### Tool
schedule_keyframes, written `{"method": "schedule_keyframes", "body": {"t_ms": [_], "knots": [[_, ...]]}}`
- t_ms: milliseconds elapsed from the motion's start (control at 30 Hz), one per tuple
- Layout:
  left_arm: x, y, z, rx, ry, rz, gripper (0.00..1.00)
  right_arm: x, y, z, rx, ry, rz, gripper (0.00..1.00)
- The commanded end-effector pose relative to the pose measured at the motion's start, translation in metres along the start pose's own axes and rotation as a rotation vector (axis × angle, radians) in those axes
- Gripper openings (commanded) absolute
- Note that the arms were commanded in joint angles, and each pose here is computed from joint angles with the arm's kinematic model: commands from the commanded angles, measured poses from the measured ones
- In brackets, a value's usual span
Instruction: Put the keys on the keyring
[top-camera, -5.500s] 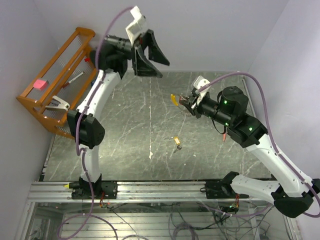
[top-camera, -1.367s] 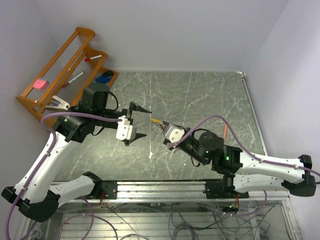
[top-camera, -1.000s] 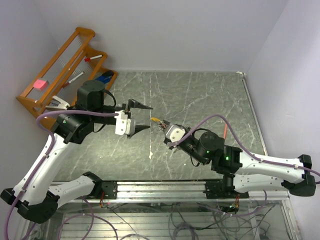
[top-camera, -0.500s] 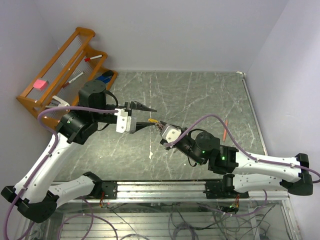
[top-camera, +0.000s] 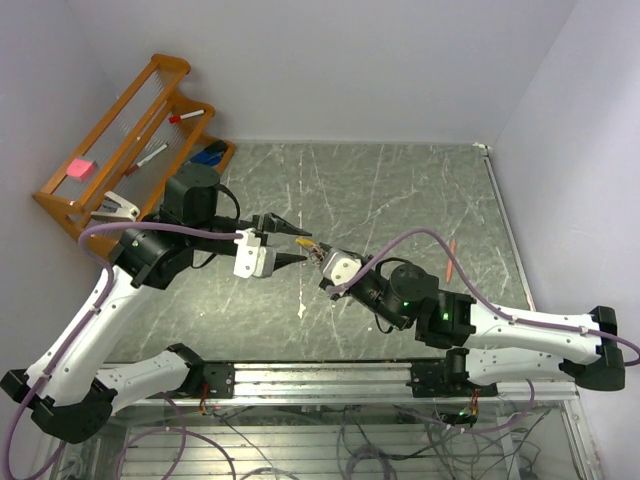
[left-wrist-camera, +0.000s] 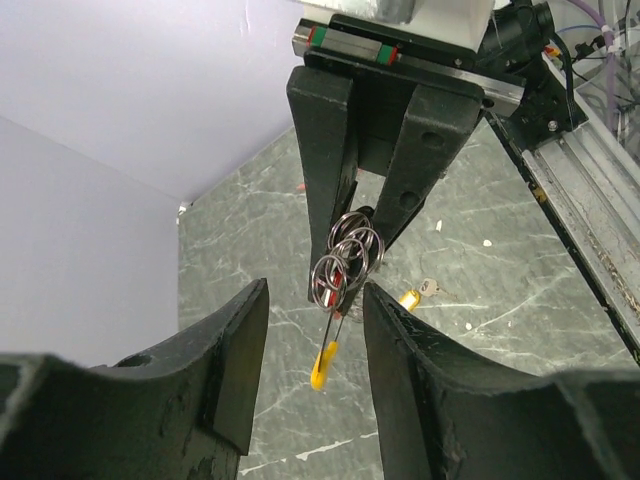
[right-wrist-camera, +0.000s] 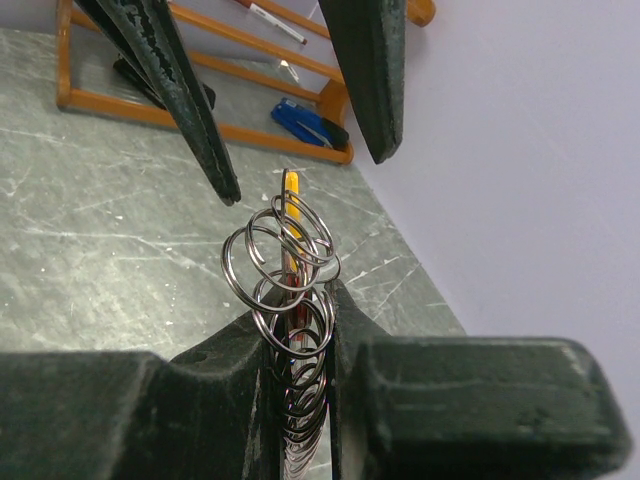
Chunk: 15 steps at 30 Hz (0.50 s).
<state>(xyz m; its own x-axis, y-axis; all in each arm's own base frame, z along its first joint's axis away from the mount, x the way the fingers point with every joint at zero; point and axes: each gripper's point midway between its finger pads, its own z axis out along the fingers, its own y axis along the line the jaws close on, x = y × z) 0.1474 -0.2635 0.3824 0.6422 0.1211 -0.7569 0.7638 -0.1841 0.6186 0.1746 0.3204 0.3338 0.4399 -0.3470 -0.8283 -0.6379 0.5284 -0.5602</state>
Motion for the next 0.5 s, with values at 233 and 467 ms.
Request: {"method": "schedule_keyframes", "body": {"t_ms": [233,467], "knots": [[0.013,-0.005,0.012,0.030,0.033,0.047,0.41,-0.020,-0.008,0.001,0.013,-0.050,0.041,0.00],[0.015,-0.006,0.014,0.041,0.052,0.054,0.30,-0.020,-0.006,0.001,0.009,-0.059,0.046,0.00]]}}
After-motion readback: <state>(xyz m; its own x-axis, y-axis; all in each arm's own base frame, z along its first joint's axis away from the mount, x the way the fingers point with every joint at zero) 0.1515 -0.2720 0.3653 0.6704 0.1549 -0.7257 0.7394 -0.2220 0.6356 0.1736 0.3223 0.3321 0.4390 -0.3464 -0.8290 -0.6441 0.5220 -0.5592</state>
